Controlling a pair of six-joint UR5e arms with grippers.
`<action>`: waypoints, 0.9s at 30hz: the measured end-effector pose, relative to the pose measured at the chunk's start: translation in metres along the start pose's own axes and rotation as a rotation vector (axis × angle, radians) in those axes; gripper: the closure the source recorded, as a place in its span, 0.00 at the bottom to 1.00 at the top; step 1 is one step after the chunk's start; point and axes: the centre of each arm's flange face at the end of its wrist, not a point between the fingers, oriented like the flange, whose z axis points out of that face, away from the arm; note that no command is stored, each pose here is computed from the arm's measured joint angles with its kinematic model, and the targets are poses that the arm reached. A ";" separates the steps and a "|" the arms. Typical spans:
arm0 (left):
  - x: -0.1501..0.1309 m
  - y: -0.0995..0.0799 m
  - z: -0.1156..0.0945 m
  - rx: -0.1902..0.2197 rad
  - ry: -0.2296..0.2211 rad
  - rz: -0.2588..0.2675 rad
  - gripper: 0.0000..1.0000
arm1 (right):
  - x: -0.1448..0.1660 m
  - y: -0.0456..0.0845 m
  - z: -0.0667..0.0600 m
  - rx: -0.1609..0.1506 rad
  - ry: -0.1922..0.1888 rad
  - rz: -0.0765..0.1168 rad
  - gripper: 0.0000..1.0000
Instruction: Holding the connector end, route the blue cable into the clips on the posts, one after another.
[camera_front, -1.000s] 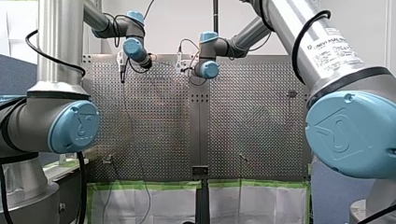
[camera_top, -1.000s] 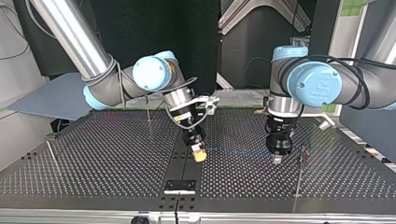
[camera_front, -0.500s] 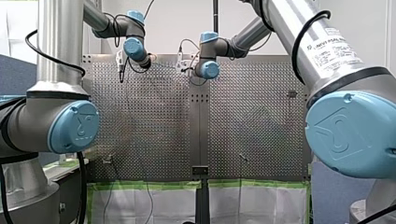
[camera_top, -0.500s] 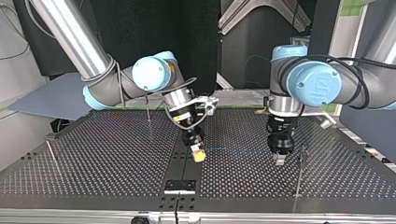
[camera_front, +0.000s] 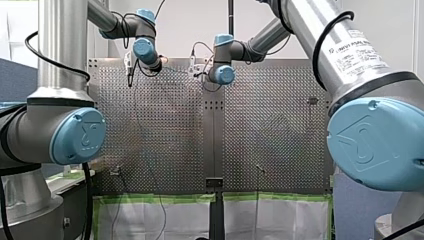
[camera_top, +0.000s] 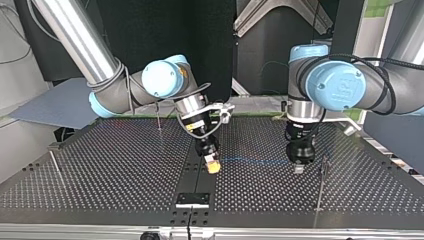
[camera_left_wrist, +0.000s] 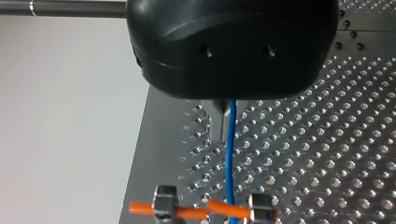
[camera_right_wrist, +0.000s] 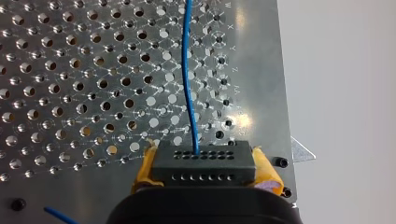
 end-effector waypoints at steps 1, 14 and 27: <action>0.000 0.000 0.000 0.001 0.000 0.000 1.00 | 0.000 0.000 0.000 0.000 0.000 0.000 1.00; 0.002 -0.007 -0.003 0.017 0.009 -0.002 1.00 | -0.007 0.003 -0.004 -0.006 -0.025 0.000 1.00; 0.054 -0.047 -0.001 0.031 0.114 0.028 1.00 | -0.058 0.027 -0.033 -0.079 -0.136 -0.003 1.00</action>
